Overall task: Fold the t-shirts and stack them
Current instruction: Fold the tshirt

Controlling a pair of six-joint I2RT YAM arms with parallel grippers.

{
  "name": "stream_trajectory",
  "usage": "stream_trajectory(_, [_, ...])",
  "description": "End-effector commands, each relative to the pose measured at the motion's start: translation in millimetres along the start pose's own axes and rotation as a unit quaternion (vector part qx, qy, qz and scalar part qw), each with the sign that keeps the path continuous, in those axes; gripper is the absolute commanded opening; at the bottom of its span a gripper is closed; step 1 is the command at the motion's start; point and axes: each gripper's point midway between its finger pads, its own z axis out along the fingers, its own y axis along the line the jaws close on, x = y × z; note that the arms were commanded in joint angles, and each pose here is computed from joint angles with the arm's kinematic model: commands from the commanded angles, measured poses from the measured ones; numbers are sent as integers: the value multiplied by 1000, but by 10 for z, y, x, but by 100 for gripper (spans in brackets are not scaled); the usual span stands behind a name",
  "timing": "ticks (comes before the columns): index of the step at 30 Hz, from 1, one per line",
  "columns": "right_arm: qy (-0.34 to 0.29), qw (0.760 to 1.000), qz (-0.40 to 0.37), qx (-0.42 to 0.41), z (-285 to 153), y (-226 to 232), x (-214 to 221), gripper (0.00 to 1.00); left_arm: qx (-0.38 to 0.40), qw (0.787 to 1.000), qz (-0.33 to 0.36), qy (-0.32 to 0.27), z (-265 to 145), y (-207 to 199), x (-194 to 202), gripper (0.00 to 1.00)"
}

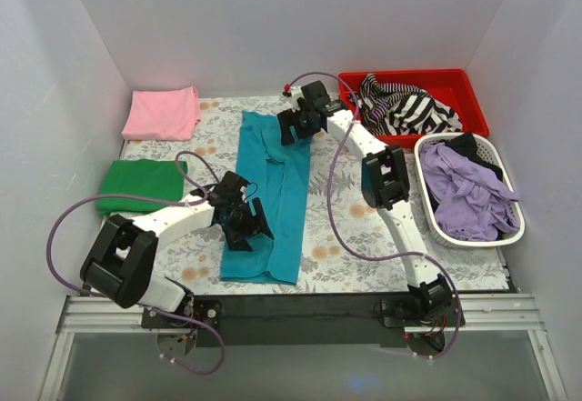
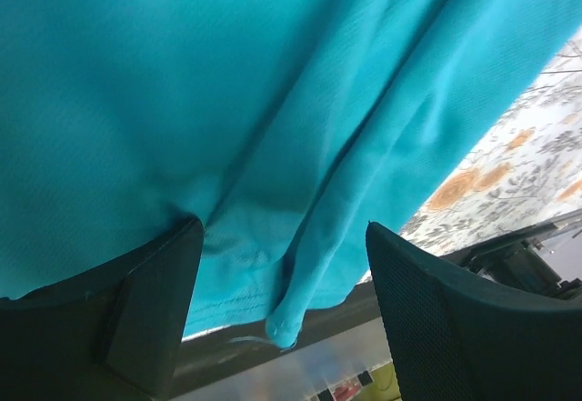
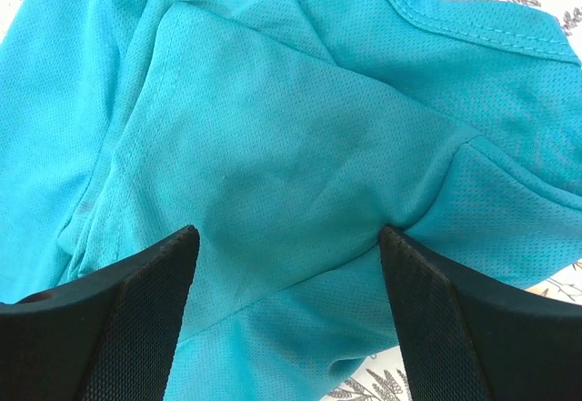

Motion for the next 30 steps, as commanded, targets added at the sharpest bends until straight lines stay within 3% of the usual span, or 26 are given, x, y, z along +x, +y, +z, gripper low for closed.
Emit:
stream_trajectory(1, [11,1000,-14,4,9,-38,81,87,-76,996,-38,10,-91,354,185,72])
stream_trajectory(8, [-69,996,-50,18,-749,178,-572,87,-117,989,-5,-95,-414,247,-309,74])
stream_trajectory(14, [-84,994,-63,13,-1233,468,-612,87,-104,988,25,-108,-384,4,-546,75])
stream_trajectory(20, [9,997,-71,-27,-1360,1141,224,79,-116,988,39,-93,-285,48,-551,74])
stream_trajectory(21, [60,996,-63,-27,-1287,1171,719,79,-119,988,41,-89,-271,77,-520,75])
stream_trajectory(23, [51,994,-87,-45,-1435,1542,881,79,-118,989,40,-85,-291,108,-475,75])
stream_trajectory(24, [84,993,-71,-41,-1429,1565,1265,79,-123,988,39,-78,-274,172,-425,75])
stream_trajectory(30, [71,994,-45,-71,-1865,1972,1657,79,-129,989,26,-70,-379,294,-256,75])
